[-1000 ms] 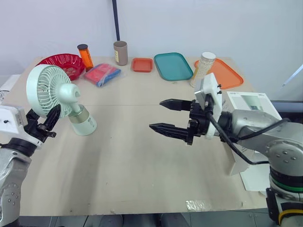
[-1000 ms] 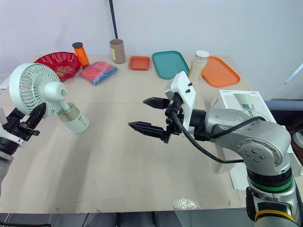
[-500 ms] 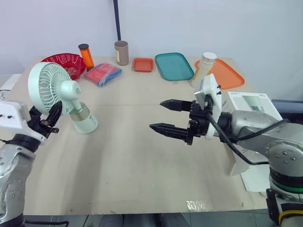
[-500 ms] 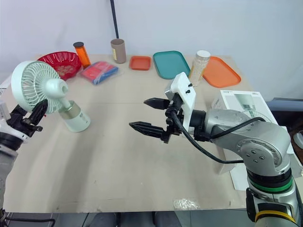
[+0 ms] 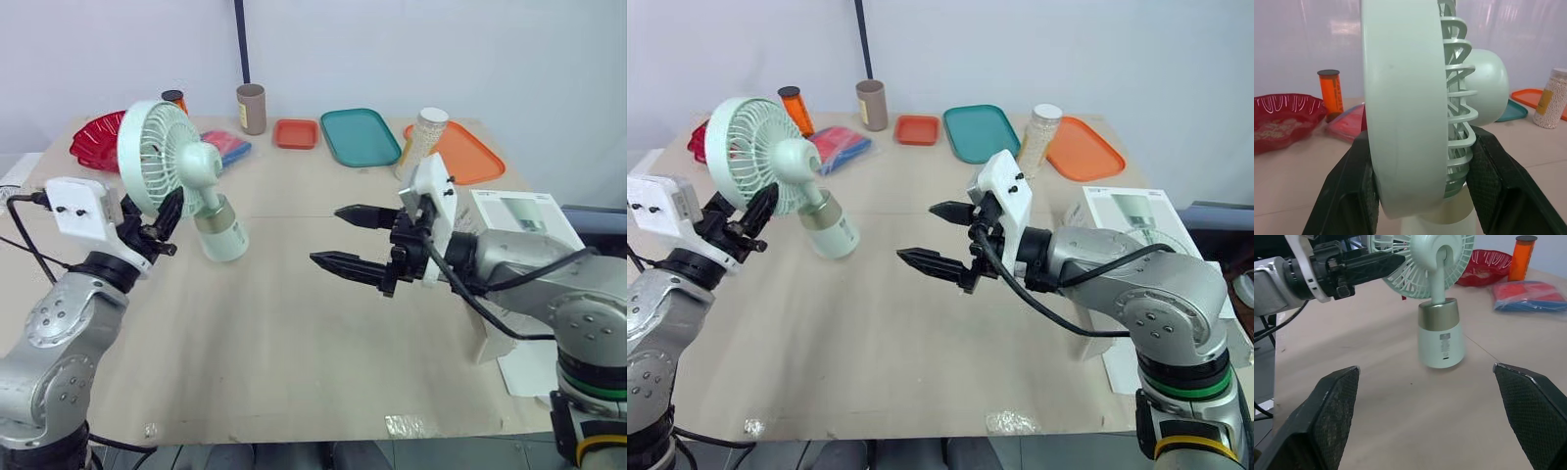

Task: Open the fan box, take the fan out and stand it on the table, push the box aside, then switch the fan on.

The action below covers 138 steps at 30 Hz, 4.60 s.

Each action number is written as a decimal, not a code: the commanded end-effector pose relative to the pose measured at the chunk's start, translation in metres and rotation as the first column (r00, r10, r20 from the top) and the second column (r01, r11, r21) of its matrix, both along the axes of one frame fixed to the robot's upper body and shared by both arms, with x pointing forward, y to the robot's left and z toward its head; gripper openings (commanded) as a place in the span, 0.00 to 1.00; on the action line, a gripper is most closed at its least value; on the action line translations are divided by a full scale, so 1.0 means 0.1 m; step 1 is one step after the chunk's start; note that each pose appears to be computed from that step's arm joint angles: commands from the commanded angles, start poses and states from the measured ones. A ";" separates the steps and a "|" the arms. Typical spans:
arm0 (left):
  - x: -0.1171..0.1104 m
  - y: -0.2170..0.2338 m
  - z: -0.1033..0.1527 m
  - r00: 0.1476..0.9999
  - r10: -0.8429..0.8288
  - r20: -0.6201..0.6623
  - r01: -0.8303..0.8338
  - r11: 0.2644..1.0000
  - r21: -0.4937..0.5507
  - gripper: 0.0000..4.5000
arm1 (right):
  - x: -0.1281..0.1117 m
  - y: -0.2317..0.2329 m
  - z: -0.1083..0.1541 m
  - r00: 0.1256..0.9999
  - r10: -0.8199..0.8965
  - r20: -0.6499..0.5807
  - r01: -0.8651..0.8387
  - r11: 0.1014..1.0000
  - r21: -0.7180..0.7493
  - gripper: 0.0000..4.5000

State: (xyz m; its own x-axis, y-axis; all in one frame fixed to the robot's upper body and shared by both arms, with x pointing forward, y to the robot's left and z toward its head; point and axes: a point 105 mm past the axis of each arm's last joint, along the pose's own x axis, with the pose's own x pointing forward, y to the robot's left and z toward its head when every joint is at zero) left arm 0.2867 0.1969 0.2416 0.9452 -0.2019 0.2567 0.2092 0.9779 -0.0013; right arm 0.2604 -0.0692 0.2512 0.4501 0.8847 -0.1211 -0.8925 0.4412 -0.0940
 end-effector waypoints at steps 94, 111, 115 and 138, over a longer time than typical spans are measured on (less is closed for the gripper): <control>-0.05 -0.38 0.27 0.992 -0.112 0.051 0.111 0.994 0.012 0.42 | 0.84 1.03 -0.03 0.988 -0.038 0.149 0.033 0.999 0.031 0.47; -0.03 -0.27 0.30 0.993 -0.096 0.063 0.094 0.995 0.041 0.42 | 0.82 1.00 0.04 0.999 -0.020 0.029 0.017 0.995 0.103 0.47; -0.03 -0.29 0.30 0.992 -0.105 0.066 0.103 0.994 0.040 0.42 | 0.81 1.02 0.04 0.999 -0.016 0.044 0.012 0.995 0.096 0.47; -0.08 -0.38 0.27 0.988 -0.140 0.062 0.139 0.990 0.019 0.42 | 0.85 1.11 -0.05 0.998 -0.020 0.052 0.016 0.997 0.078 0.47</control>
State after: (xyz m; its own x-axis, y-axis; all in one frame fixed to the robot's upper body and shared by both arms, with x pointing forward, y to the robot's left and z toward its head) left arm 0.2928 0.1641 0.2439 0.9289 -0.3148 0.1953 0.3219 0.9468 -0.0048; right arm 0.3490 0.0369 0.2331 0.4888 0.8696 -0.0695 -0.8718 0.4838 -0.0770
